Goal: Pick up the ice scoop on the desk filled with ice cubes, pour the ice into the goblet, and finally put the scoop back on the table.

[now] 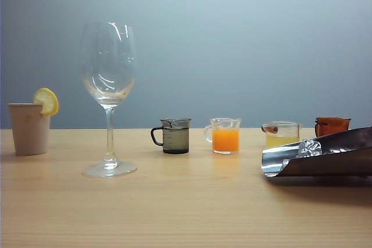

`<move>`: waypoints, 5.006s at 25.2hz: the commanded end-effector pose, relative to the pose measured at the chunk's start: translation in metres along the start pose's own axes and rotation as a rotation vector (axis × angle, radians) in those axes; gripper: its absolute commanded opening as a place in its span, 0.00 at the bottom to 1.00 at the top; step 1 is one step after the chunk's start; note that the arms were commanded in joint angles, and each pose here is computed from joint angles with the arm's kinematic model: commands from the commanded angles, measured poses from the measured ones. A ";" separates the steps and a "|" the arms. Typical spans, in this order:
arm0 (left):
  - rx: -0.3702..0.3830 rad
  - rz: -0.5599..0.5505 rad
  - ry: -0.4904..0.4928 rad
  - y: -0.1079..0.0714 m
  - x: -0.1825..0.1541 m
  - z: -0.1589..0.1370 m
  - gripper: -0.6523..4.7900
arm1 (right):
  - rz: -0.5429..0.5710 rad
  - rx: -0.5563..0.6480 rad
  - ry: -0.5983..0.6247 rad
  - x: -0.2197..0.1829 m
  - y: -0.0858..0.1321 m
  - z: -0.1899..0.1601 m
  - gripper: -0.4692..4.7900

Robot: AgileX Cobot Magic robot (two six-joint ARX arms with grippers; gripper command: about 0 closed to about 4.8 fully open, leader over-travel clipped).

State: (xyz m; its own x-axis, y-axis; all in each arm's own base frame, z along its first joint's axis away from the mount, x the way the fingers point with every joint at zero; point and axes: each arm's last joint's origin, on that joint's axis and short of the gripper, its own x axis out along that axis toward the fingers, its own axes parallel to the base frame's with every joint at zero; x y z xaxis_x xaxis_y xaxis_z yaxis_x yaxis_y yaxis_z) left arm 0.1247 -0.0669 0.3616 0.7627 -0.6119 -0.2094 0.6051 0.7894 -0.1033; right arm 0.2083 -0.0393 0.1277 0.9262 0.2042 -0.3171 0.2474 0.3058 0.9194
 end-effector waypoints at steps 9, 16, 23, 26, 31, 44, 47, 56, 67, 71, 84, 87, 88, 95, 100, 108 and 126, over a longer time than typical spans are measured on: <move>0.008 0.002 -0.017 0.000 -0.001 0.002 0.11 | 0.092 0.098 -0.014 0.001 0.012 0.005 0.09; 0.009 0.002 -0.017 0.000 -0.001 0.002 0.11 | 0.134 0.129 0.007 0.006 0.023 0.011 0.09; 0.009 0.003 -0.017 0.000 -0.001 0.002 0.11 | 0.183 0.177 0.012 0.011 0.038 0.019 0.09; 0.009 0.003 -0.017 0.000 -0.001 0.002 0.11 | 0.195 0.180 0.010 0.012 0.042 0.021 0.08; 0.008 0.003 -0.017 0.000 -0.001 0.002 0.11 | 0.226 0.175 0.034 0.017 0.053 0.021 0.08; 0.008 0.002 -0.017 0.000 -0.001 0.002 0.11 | 0.308 0.146 0.095 0.034 0.100 0.021 0.08; 0.010 0.002 -0.015 0.000 -0.001 0.002 0.11 | 0.319 0.156 0.113 0.039 0.118 0.024 0.08; 0.020 0.004 0.011 0.000 -0.001 -0.001 0.11 | 0.326 0.146 0.124 0.047 0.158 0.018 0.08; 0.036 0.004 0.043 0.000 -0.001 -0.004 0.11 | 0.353 0.131 0.141 0.051 0.198 0.005 0.08; 0.039 0.004 0.043 0.000 -0.001 -0.004 0.11 | 0.339 0.108 0.149 0.053 0.209 -0.003 0.08; 0.039 0.004 0.044 0.000 -0.001 -0.004 0.11 | 0.323 0.107 0.185 0.053 0.229 -0.031 0.08; 0.039 0.003 0.044 0.000 -0.001 -0.004 0.11 | 0.315 0.107 0.183 0.053 0.234 -0.035 0.08; 0.039 0.002 0.043 0.000 -0.001 -0.004 0.11 | 0.311 0.108 0.184 0.053 0.236 -0.036 0.08; 0.040 0.002 0.044 0.000 -0.001 -0.004 0.11 | 0.346 0.099 0.187 0.050 0.252 -0.038 0.08; 0.040 0.003 0.043 0.000 -0.001 -0.004 0.11 | 0.339 0.096 0.209 0.048 0.257 -0.046 0.08; 0.040 0.002 0.043 0.000 -0.001 -0.004 0.11 | 0.326 0.091 0.238 0.047 0.260 -0.065 0.08; 0.040 0.002 0.043 0.000 -0.001 -0.004 0.11 | 0.316 0.008 0.201 0.040 0.279 -0.083 0.08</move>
State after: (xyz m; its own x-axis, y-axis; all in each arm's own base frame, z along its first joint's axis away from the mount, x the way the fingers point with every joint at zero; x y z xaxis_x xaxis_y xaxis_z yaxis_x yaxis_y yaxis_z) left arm 0.1235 -0.0664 0.3565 0.7509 -0.6067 -0.2610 0.6111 0.7881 -0.0740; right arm 0.2927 0.1300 0.3431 0.8779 0.4677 -0.1027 0.0062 0.2033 0.9791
